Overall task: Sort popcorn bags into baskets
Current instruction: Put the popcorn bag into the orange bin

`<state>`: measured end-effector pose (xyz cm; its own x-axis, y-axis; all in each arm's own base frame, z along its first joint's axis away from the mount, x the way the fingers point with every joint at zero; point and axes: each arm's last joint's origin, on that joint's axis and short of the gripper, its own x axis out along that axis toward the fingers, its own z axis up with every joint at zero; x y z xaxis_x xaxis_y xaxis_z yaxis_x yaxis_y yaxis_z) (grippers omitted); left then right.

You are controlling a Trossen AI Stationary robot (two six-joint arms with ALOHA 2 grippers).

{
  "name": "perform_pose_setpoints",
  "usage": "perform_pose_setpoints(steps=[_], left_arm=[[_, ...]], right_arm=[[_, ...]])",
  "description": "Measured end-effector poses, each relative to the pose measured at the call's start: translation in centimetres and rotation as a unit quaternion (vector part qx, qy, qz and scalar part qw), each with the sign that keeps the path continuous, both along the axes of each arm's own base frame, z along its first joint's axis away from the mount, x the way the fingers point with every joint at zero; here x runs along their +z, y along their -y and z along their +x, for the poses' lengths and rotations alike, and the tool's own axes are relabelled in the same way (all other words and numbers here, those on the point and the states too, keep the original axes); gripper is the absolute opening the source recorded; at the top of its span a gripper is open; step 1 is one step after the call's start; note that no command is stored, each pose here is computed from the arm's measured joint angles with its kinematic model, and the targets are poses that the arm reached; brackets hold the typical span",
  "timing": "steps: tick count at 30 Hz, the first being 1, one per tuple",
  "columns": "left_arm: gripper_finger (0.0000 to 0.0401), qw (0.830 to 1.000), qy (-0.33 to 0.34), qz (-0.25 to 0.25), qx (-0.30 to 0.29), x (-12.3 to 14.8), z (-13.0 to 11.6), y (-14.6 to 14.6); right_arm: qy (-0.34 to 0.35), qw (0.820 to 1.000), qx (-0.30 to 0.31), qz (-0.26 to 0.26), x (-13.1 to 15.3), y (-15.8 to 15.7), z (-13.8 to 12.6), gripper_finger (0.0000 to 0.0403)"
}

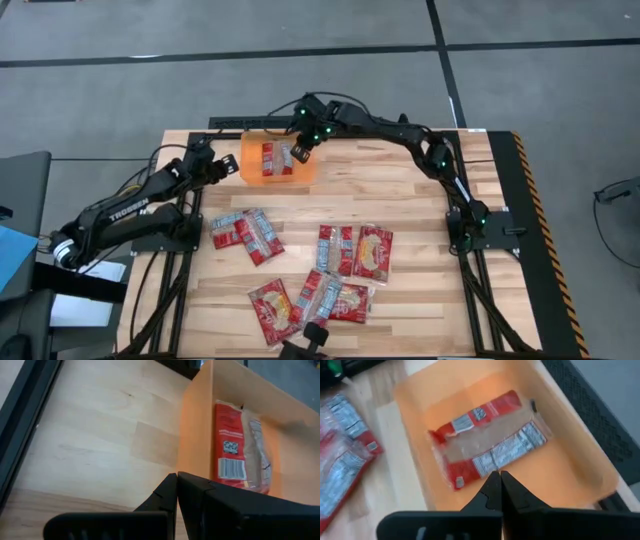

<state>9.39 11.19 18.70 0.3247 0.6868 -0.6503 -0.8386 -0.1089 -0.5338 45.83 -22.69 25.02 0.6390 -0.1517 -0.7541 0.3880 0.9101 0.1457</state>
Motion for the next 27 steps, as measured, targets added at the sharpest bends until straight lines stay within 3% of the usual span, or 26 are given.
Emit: perform_pose_setpoints(steps=[10, 14, 22, 25, 27], left_arm=[[0.0000, 1.000, -0.023, -0.018, 0.000, -0.7, 0.3, -0.3], [0.0000, 1.000, -0.001, -0.006, -0.019, -0.2, 0.5, -0.4], [0.0000, 0.992, -0.005, 0.119, -0.045, 7.9, 0.8, -0.6], [0.0000, 0.981, 0.041, 0.171, -0.081, 10.0, 2.4, -1.8], [0.0000, 0.977, 0.054, 0.168, -0.120, 10.2, 3.8, -2.8]], right_arm=[[-0.001, 1.000, -0.015, 0.001, -3.5, -0.6, 0.5, 0.0007], [0.003, 1.000, -0.015, -0.007, -3.1, -1.0, 0.8, 0.0007], [0.045, 0.998, 0.002, -0.037, 4.6, -1.3, -0.7, 0.0011], [0.019, 0.999, -0.008, -0.039, 4.8, -0.9, -1.6, 0.0009], [0.002, 0.999, -0.014, -0.030, 4.7, -0.5, -2.3, 0.0005]])
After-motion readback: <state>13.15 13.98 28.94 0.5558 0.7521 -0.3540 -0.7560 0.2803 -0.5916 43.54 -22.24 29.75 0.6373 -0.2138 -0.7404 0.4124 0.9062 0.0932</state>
